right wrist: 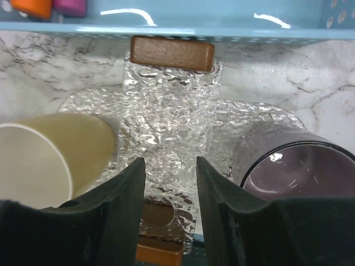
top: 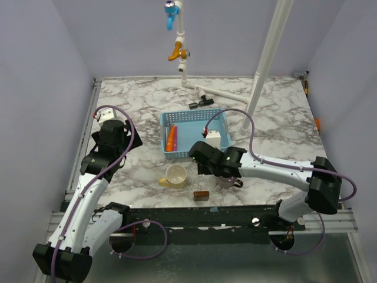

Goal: Prepare toiletry sets of a toothbrush and toothpaste on the tray

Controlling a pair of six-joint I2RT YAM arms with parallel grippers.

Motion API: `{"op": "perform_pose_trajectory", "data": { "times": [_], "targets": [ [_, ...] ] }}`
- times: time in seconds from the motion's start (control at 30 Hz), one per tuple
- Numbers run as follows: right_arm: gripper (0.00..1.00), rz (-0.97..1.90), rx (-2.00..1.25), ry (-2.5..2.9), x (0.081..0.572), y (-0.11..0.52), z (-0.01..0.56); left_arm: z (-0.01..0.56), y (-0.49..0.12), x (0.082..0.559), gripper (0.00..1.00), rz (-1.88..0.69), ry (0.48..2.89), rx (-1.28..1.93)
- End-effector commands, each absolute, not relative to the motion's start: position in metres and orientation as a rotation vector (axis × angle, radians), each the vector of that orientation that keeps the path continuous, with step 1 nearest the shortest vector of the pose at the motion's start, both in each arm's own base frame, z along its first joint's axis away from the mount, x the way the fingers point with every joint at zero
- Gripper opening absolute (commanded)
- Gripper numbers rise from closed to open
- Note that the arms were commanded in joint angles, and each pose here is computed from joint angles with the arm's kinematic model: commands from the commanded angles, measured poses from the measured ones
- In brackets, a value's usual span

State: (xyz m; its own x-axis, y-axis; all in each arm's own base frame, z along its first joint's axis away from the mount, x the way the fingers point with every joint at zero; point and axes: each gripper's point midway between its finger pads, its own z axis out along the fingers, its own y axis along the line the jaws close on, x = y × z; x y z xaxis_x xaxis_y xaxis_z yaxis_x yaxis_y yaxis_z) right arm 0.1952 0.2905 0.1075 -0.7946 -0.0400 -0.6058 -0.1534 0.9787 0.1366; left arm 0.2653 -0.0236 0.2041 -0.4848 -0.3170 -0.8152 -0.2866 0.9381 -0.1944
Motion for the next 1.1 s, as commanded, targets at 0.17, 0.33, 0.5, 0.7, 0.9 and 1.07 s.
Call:
{"op": "perform_pose_trajectory", "data": {
  "times": [0.17,0.33,0.5,0.7,0.9,1.07],
  "targets": [
    [0.48,0.186,-0.186,2.382,0.216,0.294,0.150,0.213,-0.023,0.268,0.99,-0.047,2.084,-0.425],
    [0.49,0.178,-0.219,2.344,0.229,0.307,0.165,0.211,-0.028,0.268,0.99,-0.072,2.098,-0.400],
    [0.50,0.192,-0.242,2.319,0.249,0.332,0.174,0.211,-0.030,0.268,0.99,-0.082,2.102,-0.385],
    [0.53,0.273,-0.218,2.328,0.278,0.361,0.170,0.212,-0.032,0.268,0.99,-0.090,2.097,-0.374],
    [0.55,0.330,-0.159,2.360,0.307,0.383,0.153,0.211,-0.034,0.268,0.99,-0.104,2.101,-0.367],
    [0.56,0.330,-0.121,2.379,0.328,0.395,0.135,0.212,-0.036,0.268,0.99,-0.115,2.100,-0.363]
  ]
}}
